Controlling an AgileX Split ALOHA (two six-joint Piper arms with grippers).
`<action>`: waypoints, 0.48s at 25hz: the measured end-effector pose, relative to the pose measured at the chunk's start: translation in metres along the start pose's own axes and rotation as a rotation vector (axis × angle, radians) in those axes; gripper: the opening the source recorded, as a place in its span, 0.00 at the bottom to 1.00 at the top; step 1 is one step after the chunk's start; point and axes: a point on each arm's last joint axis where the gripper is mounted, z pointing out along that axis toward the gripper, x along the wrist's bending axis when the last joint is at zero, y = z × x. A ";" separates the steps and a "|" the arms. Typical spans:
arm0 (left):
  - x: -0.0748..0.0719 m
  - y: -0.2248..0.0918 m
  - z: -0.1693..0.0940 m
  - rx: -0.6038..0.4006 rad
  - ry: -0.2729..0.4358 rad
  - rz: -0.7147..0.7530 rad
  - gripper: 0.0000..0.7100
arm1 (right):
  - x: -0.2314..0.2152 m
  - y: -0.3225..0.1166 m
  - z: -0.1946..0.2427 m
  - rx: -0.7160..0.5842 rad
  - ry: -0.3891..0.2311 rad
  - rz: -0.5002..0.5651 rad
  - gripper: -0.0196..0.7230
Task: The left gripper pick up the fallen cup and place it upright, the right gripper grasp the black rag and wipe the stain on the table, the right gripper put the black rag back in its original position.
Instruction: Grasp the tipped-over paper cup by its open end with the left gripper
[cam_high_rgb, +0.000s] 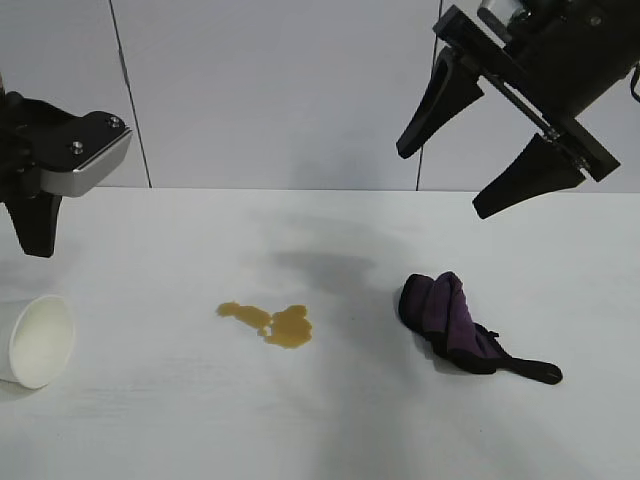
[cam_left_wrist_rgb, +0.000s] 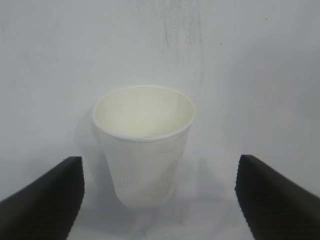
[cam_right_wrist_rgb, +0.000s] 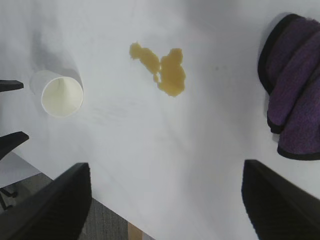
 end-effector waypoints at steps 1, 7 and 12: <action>0.001 0.000 0.003 0.005 -0.007 0.003 0.84 | 0.000 0.000 0.000 -0.001 0.000 0.000 0.79; 0.007 0.003 0.028 0.014 -0.043 -0.001 0.84 | 0.000 0.000 0.000 0.000 -0.002 -0.002 0.79; 0.014 0.005 0.044 0.020 -0.031 -0.009 0.84 | 0.000 0.000 0.000 0.000 -0.003 -0.002 0.79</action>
